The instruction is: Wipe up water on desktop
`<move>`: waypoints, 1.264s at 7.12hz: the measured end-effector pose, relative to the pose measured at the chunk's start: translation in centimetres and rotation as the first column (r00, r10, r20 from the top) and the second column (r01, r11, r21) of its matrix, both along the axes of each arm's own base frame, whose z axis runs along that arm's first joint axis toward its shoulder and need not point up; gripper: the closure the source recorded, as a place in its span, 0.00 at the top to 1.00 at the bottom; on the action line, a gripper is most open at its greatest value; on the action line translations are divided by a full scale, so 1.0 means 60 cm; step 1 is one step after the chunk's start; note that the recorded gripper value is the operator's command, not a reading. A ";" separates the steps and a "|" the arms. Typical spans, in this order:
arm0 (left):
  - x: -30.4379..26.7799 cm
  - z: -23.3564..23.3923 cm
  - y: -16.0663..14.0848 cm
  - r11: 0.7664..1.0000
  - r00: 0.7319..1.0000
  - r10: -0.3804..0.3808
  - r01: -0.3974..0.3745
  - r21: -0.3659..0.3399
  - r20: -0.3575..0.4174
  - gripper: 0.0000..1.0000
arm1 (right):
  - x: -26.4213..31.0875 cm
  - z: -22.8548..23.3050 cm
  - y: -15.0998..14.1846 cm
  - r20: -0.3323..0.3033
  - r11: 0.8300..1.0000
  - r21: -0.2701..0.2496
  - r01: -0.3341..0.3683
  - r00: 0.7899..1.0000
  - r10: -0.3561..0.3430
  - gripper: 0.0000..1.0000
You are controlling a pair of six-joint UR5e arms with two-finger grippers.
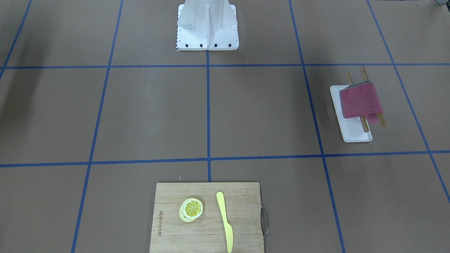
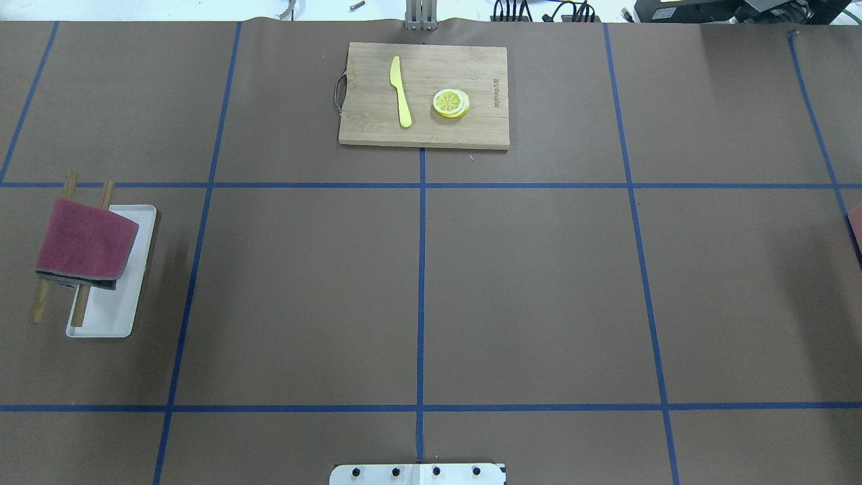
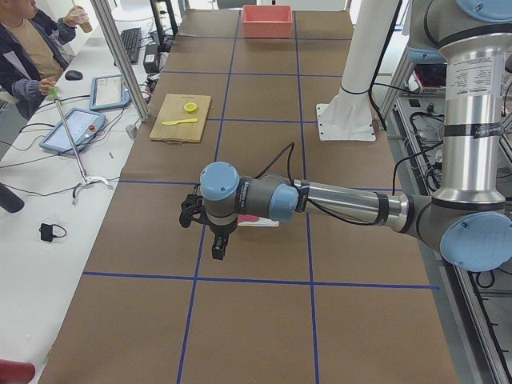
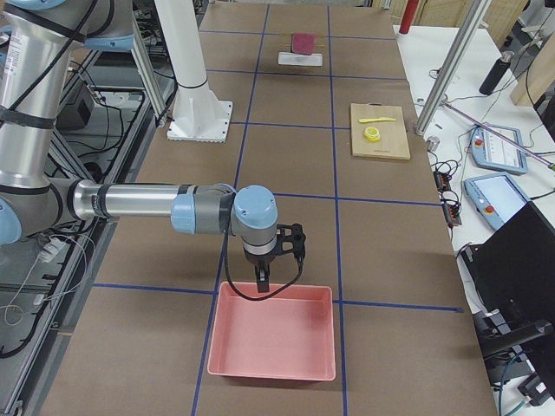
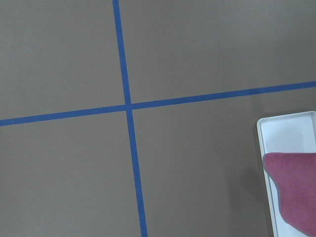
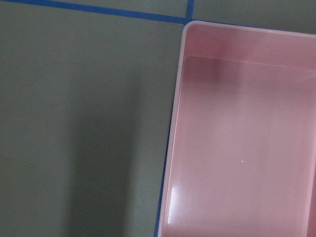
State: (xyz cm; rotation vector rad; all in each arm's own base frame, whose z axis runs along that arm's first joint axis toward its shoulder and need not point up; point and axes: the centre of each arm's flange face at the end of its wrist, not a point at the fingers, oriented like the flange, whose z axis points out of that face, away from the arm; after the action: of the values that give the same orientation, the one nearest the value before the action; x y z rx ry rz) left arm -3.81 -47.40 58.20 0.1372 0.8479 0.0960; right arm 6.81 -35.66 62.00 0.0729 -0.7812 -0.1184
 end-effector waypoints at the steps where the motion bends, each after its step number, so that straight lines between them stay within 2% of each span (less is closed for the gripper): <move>1: 0.002 -0.002 0.002 1.000 1.000 0.004 -0.004 0.002 -0.014 0.98 | 0.000 0.000 0.000 0.000 1.000 0.002 0.001 1.000 -0.001 1.00; 4: 0.008 -0.014 0.005 1.000 0.998 0.000 0.000 -0.003 -0.069 0.97 | -0.004 -0.010 -0.002 0.037 1.000 0.011 0.003 0.999 -0.003 1.00; 6: 0.060 -0.067 -0.014 0.997 0.995 -0.049 0.044 -0.062 -0.089 0.97 | -0.010 -0.025 -0.003 0.089 1.000 0.023 0.003 0.996 -0.005 1.00; 7: 0.105 -0.100 -0.023 0.996 0.994 -0.048 0.041 -0.077 -0.098 0.97 | -0.013 -0.032 -0.005 0.115 0.999 0.039 0.005 0.993 -0.009 1.00; 9: 0.151 -0.127 -0.031 0.995 0.993 -0.041 0.031 -0.092 -0.108 0.98 | -0.016 -0.043 -0.004 0.132 0.994 0.112 0.009 0.991 -0.024 1.00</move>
State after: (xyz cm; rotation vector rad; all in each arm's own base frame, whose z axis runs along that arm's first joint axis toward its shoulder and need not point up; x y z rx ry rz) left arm 5.27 -49.27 50.55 0.0735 0.9578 0.0159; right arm 5.84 -35.88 59.43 0.1816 -0.9083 -0.1739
